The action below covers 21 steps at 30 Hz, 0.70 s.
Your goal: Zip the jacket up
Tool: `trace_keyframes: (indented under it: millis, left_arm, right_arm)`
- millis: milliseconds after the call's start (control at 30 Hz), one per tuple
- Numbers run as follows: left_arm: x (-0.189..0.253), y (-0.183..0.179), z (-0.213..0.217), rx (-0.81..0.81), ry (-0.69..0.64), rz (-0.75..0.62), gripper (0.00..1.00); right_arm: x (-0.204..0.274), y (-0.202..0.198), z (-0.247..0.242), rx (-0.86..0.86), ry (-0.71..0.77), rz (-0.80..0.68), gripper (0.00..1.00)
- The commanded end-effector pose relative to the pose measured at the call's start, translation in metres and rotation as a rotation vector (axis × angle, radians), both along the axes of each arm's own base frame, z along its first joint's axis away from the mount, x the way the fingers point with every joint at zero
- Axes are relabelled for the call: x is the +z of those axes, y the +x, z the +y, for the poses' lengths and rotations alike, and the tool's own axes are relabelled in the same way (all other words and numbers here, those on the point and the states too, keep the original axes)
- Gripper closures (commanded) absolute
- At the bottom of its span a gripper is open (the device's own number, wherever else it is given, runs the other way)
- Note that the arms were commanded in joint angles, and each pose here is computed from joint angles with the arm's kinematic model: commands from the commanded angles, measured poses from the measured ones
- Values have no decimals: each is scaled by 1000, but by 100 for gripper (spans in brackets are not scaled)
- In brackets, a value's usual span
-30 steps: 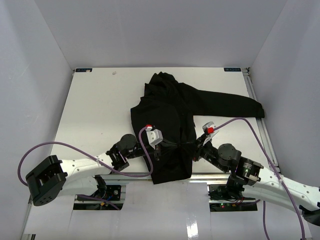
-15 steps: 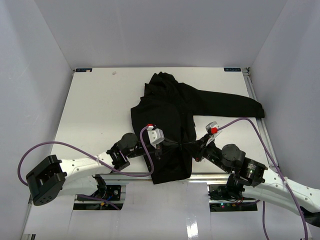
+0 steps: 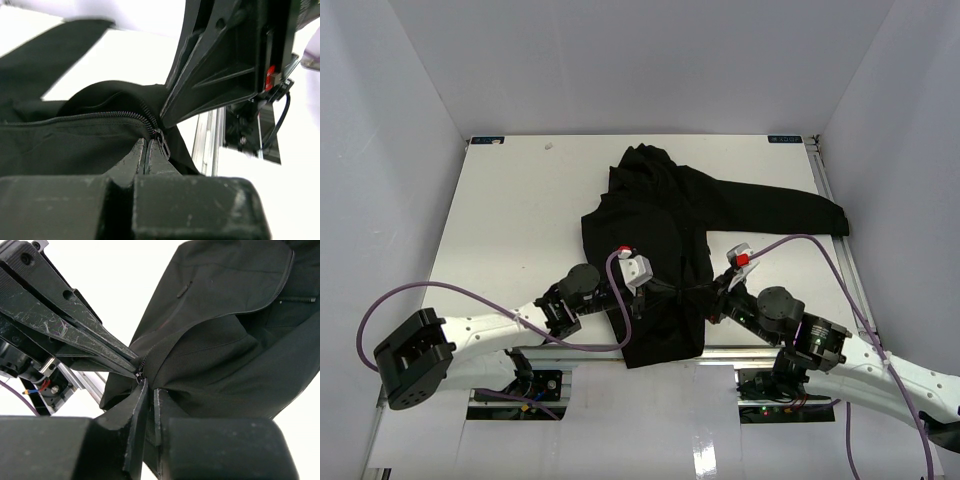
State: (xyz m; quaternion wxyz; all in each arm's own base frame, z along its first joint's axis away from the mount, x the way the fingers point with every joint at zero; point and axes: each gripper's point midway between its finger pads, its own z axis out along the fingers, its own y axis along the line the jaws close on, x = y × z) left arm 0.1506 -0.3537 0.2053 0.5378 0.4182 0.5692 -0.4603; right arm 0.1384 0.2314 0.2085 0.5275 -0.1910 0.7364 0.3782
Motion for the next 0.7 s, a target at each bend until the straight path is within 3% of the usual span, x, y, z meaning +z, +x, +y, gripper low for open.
trace_keyframes:
  millis: [0, 133, 267, 433, 667]
  left_arm:
    - [-27, -7, 0, -18, 101, 122, 100]
    - [-16, -15, -5, -55, 106, 223, 100]
    - [-9, -23, -7, -74, 122, 353, 100]
    - [-15, -33, -9, -104, 185, 480, 100]
    - [-12, -37, -5, -106, 185, 514, 100]
  right_arm:
    - [41, 5, 3, -18, 94, -39, 78]
    - [17, -1, -2, -3, 4, 20, 58]
    - [2, -3, -14, -26, -71, 56, 47]
    - [13, -2, -24, -26, -114, 5, 45]
    - [60, 9, -36, -80, -161, -80, 43]
